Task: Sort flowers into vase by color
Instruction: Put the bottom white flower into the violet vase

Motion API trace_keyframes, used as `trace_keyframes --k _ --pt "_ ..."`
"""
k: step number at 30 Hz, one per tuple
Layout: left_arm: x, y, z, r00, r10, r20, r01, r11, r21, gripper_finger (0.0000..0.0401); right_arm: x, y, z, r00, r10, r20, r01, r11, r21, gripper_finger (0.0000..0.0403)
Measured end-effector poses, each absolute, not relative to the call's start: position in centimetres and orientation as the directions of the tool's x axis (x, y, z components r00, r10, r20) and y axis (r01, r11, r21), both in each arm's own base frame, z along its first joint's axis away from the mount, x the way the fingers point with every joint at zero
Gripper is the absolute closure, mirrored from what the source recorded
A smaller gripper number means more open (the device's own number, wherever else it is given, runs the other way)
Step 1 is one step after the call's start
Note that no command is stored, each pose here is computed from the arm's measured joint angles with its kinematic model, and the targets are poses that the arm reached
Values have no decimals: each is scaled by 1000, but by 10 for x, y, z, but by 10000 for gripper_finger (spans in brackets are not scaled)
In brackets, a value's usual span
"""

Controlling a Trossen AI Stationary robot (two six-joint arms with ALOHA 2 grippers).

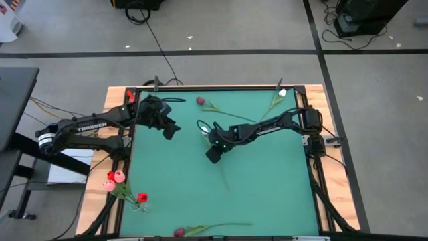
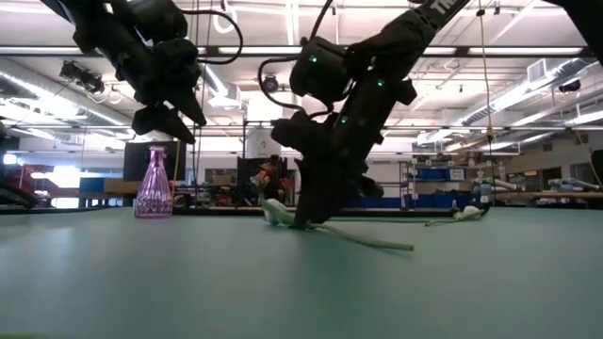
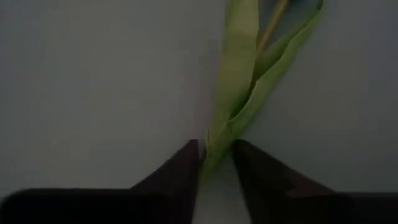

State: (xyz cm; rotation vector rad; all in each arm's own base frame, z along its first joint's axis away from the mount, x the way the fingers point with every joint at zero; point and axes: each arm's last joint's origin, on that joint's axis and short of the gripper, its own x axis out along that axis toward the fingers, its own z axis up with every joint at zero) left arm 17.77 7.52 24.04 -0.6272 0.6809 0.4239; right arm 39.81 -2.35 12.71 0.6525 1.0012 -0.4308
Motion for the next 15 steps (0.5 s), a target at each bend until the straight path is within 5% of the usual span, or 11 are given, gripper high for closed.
trace_keyframes --k 5,10,15 --pt "178 76 240 698 180 -693 -574 719 -392 155 397 -34 127 480 -49 -876 591 756 282 388" --pt "177 75 241 703 165 -691 -583 691 -427 154 399 -46 139 546 -77 -834 599 732 325 395" --pt "175 74 239 691 146 -708 -587 685 -431 154 406 -56 191 767 -109 -632 496 726 476 398"
